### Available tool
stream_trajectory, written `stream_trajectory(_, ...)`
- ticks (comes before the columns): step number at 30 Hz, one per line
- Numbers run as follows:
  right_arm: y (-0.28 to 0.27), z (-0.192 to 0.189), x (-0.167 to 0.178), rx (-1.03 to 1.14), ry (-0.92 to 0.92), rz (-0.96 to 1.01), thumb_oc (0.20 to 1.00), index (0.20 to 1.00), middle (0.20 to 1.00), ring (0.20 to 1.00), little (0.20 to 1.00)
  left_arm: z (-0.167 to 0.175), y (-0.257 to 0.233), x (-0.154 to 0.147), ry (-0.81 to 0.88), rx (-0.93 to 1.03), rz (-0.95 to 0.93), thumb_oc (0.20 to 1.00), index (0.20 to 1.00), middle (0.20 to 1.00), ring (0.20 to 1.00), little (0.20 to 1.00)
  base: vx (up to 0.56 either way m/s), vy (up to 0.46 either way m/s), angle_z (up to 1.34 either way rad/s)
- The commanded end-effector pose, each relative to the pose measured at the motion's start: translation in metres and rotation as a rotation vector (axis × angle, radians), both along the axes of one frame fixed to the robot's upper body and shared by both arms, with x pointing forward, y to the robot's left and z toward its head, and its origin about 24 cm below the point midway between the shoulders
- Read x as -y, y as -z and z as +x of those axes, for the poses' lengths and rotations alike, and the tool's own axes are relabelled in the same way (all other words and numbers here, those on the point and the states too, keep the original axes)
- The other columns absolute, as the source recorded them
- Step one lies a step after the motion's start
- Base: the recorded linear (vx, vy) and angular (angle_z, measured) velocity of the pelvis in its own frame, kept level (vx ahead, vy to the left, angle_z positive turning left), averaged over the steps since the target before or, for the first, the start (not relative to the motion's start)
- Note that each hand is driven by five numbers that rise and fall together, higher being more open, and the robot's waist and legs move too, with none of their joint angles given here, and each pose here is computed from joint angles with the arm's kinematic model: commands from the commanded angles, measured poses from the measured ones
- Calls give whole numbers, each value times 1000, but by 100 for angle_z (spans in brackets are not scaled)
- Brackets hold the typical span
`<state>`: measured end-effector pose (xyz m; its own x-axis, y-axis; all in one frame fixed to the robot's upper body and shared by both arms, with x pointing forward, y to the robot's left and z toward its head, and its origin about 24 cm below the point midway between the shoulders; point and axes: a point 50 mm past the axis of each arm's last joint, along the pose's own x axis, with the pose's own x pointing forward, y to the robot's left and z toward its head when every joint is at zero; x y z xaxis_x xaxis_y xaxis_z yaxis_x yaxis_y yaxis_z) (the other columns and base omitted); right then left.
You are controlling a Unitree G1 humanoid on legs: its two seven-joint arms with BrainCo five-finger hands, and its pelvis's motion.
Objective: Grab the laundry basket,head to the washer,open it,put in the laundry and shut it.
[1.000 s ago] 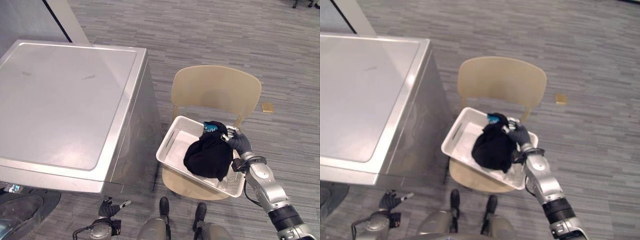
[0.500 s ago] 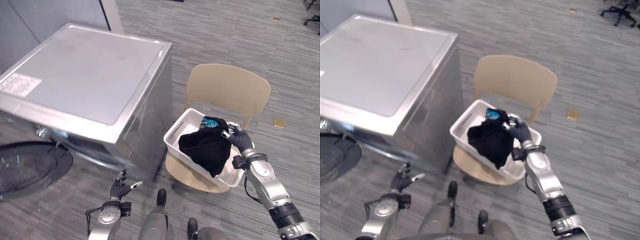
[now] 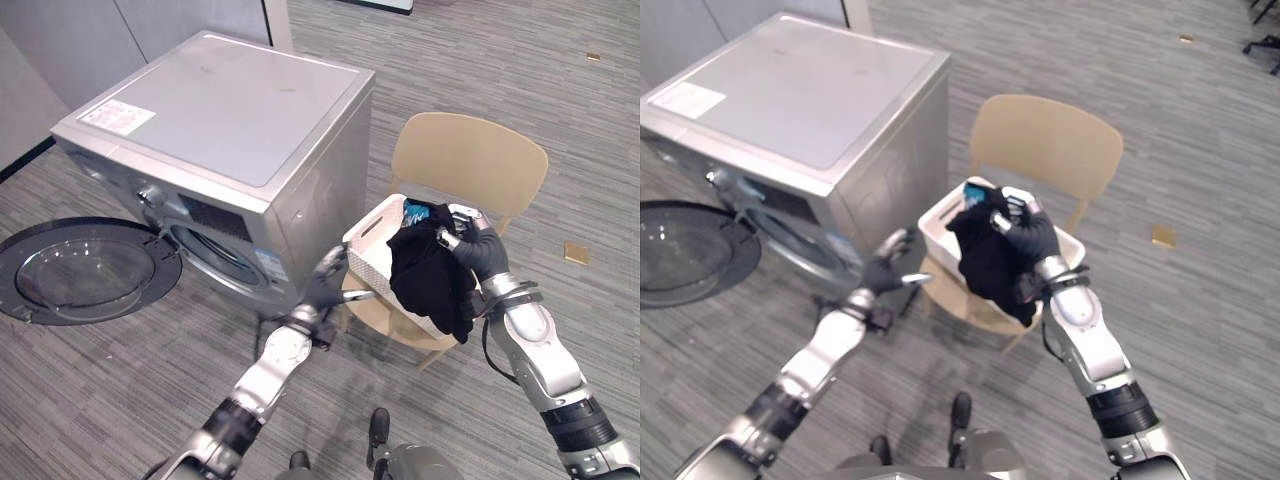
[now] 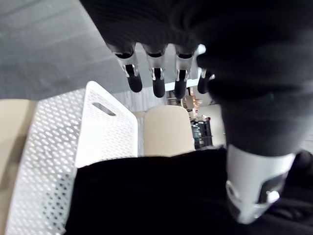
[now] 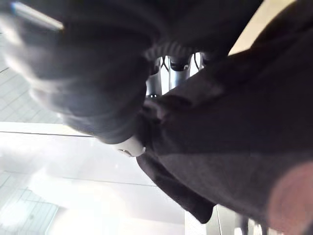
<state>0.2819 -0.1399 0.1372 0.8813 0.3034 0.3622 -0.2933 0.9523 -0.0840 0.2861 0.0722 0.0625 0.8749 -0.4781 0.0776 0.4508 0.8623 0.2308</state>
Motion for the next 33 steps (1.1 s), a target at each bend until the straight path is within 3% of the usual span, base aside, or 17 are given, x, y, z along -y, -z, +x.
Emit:
stream_trajectory(1, -38, -3, -34, 172, -140, 163, 200, 200, 200, 200, 200, 2, -15, 9, 25, 125, 31, 1000, 1000, 1000, 1000, 1000, -12, 142, -10)
stream_trajectory(9, -67, -12, -82, 230, -359, 303, 200, 200, 200, 200, 200, 13, -27, 38, 61, 206, 111, 1000, 1000, 1000, 1000, 1000, -10, 90, -3)
stream_trajectory(10, -68, -14, -84, 229, -376, 315, 200, 200, 200, 200, 200, 14, -26, 38, 60, 214, 131, 959, 959, 959, 959, 959, -5, 48, 3)
stream_trajectory(11, -69, -15, -87, 231, -398, 320, 200, 200, 200, 200, 200, 14, -25, 38, 61, 222, 152, 200, 200, 200, 200, 200, -6, 35, 3)
stream_trajectory(17, -57, -19, -86, 183, -425, 291, 200, 200, 200, 200, 200, 10, -10, 21, 12, 162, 147, 200, 200, 200, 200, 200, 8, 8, -8)
stream_trajectory(18, -57, -19, -86, 182, -425, 291, 235, 235, 235, 235, 235, 10, -10, 21, 11, 161, 147, 200, 200, 200, 200, 200, 13, -11, -8)
stream_trajectory(19, -48, -18, -84, 148, -404, 282, 796, 796, 796, 796, 796, 7, -6, 14, -12, 143, 137, 200, 200, 200, 200, 200, 13, -8, -9)
stream_trajectory(20, -48, -18, -84, 147, -405, 282, 1000, 1000, 1000, 1000, 1000, 7, -6, 13, -12, 142, 137, 200, 200, 200, 200, 200, 24, -17, -7)
stream_trajectory(24, -19, -12, -55, 108, -218, 58, 1000, 1000, 1000, 1000, 1000, -1, 7, -18, -120, 62, 70, 200, 200, 200, 200, 200, 14, -23, -4)
stream_trajectory(27, -15, -12, -48, 111, -172, 8, 1000, 1000, 1000, 1000, 1000, -3, 9, -23, -135, 49, 58, 200, 200, 200, 200, 200, 8, -14, 0)
stream_trajectory(28, -2, -12, -22, 113, -29, -150, 1000, 1000, 1000, 1000, 1000, -9, 17, -38, -190, 1, 15, 200, 200, 200, 200, 200, 19, -42, 0)
stream_trajectory(33, 16, -17, 13, 80, 124, -305, 1000, 1000, 1000, 1000, 1000, -19, 29, -61, -258, -50, 18, 200, 200, 200, 200, 200, 4, -8, 0)
